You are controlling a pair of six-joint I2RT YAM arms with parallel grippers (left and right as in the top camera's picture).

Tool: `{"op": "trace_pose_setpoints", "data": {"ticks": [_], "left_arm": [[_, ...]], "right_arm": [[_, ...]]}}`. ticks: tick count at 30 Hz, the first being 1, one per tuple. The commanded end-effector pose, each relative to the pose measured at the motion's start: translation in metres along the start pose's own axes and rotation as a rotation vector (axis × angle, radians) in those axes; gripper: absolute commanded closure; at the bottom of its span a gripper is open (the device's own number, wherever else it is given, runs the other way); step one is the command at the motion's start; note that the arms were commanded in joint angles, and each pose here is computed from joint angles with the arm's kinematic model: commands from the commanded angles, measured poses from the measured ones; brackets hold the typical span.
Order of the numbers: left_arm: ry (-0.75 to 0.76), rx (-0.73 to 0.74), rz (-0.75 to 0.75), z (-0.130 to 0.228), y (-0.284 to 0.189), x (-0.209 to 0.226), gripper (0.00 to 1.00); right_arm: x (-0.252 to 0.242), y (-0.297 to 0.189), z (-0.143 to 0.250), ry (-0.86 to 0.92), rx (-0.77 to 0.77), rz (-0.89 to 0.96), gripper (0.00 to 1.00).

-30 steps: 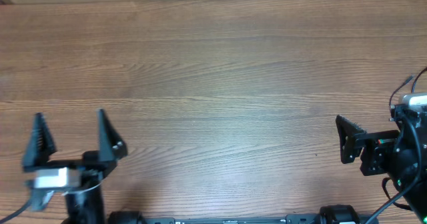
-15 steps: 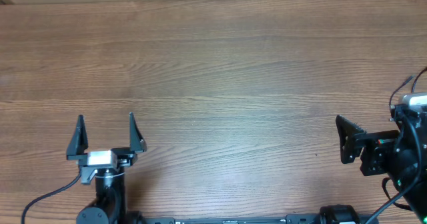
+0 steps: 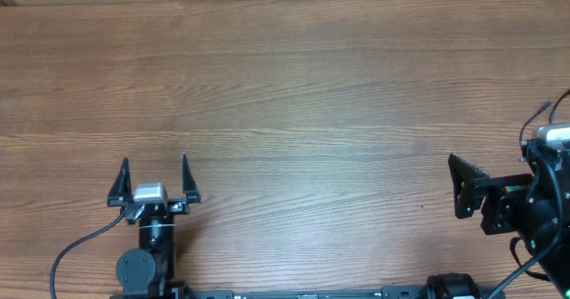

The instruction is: Untangle cables

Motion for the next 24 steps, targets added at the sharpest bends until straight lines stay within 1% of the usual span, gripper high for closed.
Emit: {"op": "trace_pose_setpoints", "data": {"ticks": [1, 4, 9, 24], "left_arm": [[0.015, 0.072, -0.032, 0.013, -0.001, 0.005, 0.00], [0.018, 0.181, -0.035, 0.029, -0.003, 0.006, 0.00], [0.041, 0.177, -0.034, 0.029, -0.003, 0.006, 0.00], [0.039, 0.177, -0.033, 0.029, -0.003, 0.006, 0.00]], "right_arm": [[0.000, -0.001, 0.000, -0.007, -0.005, 0.003, 0.00], [0.000, -0.001, 0.000, -0.007, -0.005, 0.003, 0.00], [0.000, -0.001, 0.000, -0.007, -0.005, 0.003, 0.00], [0.000, -0.001, 0.000, -0.007, -0.005, 0.003, 0.00]]}}
Point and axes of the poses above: each gripper's point midway between its finger pads, its own y axis out along the fingers, its own x axis along the line the jaws close on, z = x × y, the point moved 9 cm from there along -y, back along the fingers, and after that the axes turned 8 degrees about -y, right-handed, at the moved point
